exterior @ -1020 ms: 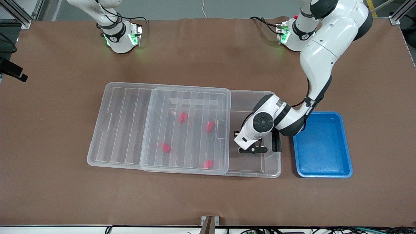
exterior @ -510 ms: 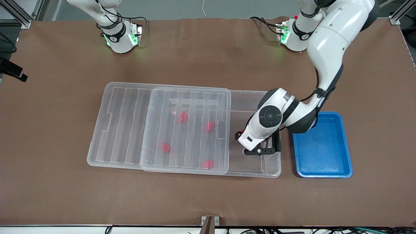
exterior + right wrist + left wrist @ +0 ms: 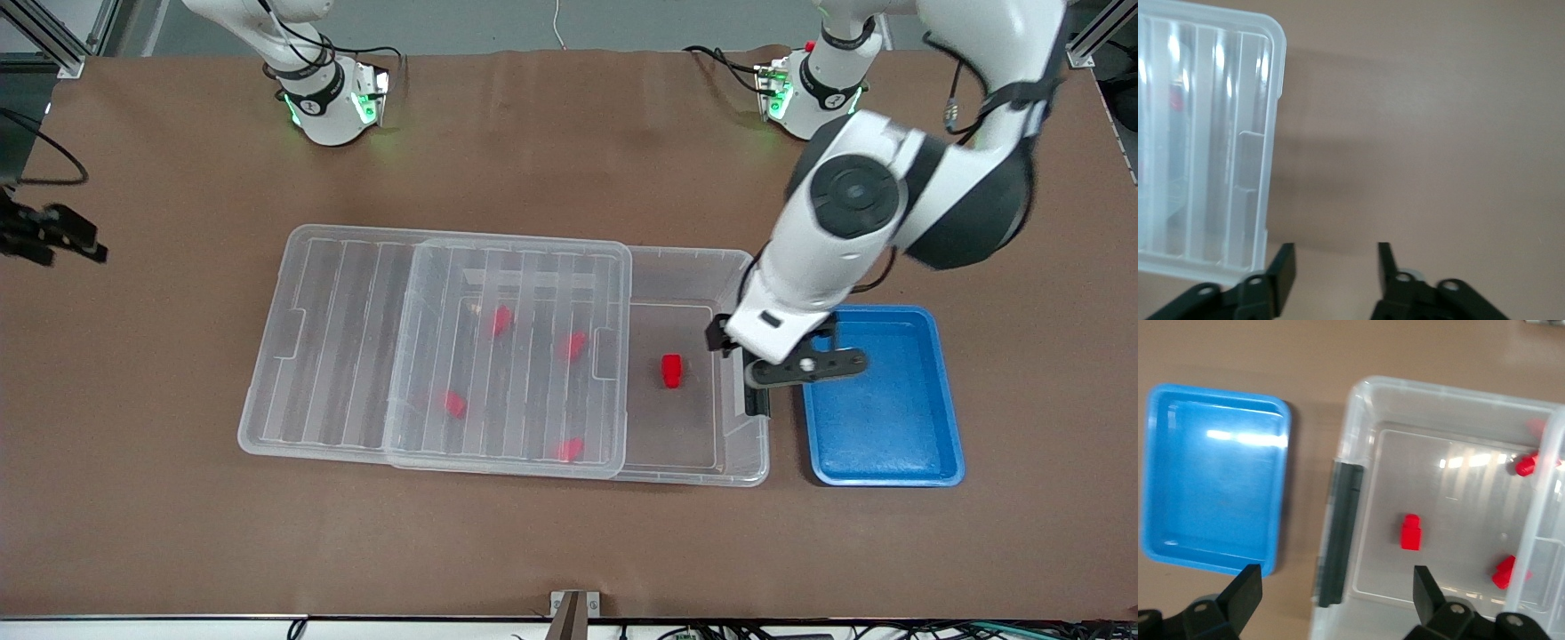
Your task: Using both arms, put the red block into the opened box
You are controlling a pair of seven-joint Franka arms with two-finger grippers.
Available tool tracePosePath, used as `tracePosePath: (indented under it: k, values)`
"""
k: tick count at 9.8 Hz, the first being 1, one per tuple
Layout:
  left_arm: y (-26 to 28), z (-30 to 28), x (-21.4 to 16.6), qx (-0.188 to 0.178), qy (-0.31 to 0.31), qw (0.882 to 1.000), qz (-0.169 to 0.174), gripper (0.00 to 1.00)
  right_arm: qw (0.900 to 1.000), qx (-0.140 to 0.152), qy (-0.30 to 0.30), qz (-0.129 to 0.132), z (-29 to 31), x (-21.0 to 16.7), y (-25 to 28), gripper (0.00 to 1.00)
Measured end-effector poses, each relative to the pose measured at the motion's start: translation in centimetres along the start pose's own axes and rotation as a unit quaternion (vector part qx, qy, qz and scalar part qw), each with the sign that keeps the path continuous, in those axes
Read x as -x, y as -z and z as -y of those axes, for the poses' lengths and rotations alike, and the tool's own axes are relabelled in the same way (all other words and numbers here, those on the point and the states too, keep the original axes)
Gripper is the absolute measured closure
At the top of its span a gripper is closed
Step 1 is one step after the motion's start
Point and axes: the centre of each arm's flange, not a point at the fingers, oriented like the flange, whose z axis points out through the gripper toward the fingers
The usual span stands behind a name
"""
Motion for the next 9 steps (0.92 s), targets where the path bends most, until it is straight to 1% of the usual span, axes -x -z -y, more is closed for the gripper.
tracePosePath:
  k: [1,2,3,4,5,7,9]
  values:
    - [1.9,3.1,-1.1,0.002,0.006,1.000,-0.011,0.00,1.000,-0.002,0.016,0.010,-0.4,-1.8,-4.1,0.65]
    - [3.5,6.2,-1.9,0.003,0.011,1.000,-0.012,0.00,0.999,-0.005,0.028,0.020,-0.6,-3.3,-8.0,0.79]
    - [5.0,9.0,-2.1,0.002,0.016,1.000,-0.006,0.00,0.999,-0.014,0.036,0.025,-0.5,-4.6,-11.2,0.93]
    - [6.4,11.3,-1.9,0.008,0.011,1.000,0.000,0.00,0.999,-0.024,0.040,0.027,-0.1,-5.5,-13.8,0.99]
    - [7.8,13.0,-1.6,0.017,0.001,1.000,0.004,0.00,0.998,-0.028,0.045,0.026,0.5,-5.8,-15.7,0.99]
    - [9.9,16.1,-0.9,0.023,-0.008,1.000,0.011,0.00,0.998,-0.032,0.055,0.028,2.4,-5.7,-18.3,0.99]
    - [11.9,17.3,0.0,0.019,-0.022,1.000,0.005,0.00,0.997,-0.047,0.061,0.027,4.4,-5.9,-18.9,0.99]
